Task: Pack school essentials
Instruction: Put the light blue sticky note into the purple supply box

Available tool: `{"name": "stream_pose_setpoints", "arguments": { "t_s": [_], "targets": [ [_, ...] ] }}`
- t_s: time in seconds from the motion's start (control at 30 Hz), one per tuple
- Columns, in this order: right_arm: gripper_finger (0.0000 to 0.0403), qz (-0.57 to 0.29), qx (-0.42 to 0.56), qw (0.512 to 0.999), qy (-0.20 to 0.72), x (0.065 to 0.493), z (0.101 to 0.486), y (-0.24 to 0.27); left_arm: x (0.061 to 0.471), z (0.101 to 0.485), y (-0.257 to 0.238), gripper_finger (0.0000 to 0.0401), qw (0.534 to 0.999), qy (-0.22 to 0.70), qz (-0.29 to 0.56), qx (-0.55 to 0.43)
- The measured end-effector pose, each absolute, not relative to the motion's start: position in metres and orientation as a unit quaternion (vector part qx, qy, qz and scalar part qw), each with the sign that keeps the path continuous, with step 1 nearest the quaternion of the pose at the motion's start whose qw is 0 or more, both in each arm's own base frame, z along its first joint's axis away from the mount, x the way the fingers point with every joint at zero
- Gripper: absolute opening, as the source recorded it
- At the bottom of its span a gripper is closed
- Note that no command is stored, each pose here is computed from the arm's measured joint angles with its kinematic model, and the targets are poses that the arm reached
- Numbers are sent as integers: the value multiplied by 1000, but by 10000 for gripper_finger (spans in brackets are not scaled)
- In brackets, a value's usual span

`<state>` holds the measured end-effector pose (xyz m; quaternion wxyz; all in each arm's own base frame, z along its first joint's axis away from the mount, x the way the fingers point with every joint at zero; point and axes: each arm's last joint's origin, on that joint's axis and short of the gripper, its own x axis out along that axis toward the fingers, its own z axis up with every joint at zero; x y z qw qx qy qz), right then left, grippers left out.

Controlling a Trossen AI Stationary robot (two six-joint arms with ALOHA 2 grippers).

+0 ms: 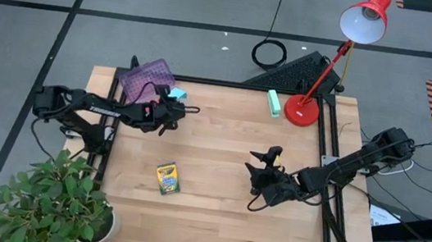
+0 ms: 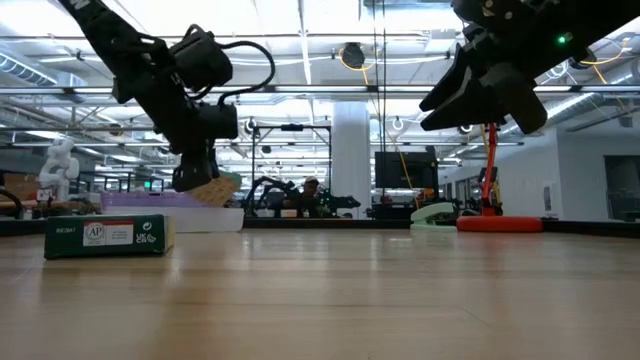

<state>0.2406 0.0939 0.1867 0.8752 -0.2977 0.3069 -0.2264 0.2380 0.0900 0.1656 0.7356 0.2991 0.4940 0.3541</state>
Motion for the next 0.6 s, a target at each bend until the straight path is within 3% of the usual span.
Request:
{"name": "stream_pose_setpoints", "arguments": {
  "t_s": [0.6],
  "targets": [
    [212,-227,-300,872,311,238,181,92,239,147,98,44,726,525,339,288]
  ]
}}
